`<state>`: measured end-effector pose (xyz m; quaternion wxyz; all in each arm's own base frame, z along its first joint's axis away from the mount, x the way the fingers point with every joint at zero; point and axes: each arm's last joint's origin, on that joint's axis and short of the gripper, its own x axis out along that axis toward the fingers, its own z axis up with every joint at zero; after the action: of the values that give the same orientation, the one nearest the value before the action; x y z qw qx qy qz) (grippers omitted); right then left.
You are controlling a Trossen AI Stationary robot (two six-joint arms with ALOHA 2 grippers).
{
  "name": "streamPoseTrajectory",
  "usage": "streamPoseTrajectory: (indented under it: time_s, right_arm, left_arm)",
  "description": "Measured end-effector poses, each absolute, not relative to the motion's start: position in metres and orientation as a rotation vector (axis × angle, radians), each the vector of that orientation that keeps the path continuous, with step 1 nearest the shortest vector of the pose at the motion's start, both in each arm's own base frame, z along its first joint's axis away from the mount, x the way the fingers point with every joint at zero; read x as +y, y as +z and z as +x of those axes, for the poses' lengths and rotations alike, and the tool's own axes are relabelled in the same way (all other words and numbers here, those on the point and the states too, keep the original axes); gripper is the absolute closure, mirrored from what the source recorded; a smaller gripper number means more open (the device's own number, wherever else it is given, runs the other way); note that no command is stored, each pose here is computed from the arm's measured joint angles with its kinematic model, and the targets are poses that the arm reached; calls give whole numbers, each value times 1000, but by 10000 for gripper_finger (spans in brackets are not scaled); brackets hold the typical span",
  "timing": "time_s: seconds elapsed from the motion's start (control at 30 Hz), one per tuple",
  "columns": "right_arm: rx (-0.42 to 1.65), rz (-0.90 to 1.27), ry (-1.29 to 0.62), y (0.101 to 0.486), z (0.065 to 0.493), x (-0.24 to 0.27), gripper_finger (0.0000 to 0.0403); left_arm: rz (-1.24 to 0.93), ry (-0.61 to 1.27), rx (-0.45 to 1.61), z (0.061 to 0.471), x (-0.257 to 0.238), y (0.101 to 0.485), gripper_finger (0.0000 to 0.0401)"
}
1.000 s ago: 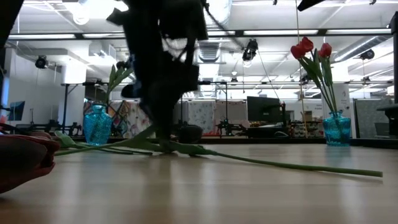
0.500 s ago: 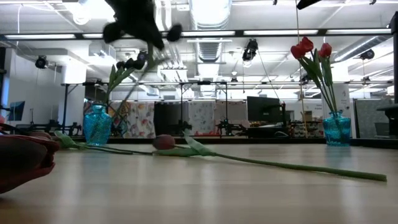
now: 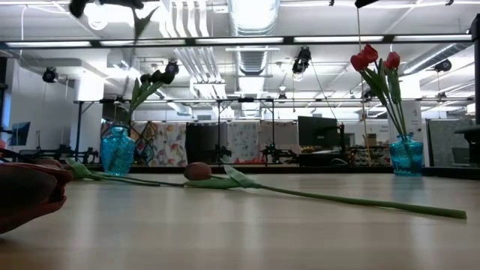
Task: Sort flowers into vase by color
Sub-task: Put the black tulip into the left blue vase
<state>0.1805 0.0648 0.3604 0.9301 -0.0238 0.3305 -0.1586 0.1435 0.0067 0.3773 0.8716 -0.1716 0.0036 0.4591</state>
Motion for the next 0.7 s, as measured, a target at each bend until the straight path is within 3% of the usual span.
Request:
streamPoseTrajectory:
  time_s: [0.43, 0.7]
  right_arm:
    - [651, 9, -373, 361, 181, 64, 188]
    - [630, 50, -409, 361, 181, 64, 188]
  left_arm:
    - [-298, 1241, -260, 104, 35, 414, 401]
    - [-345, 1213, -385, 110, 65, 421, 401]
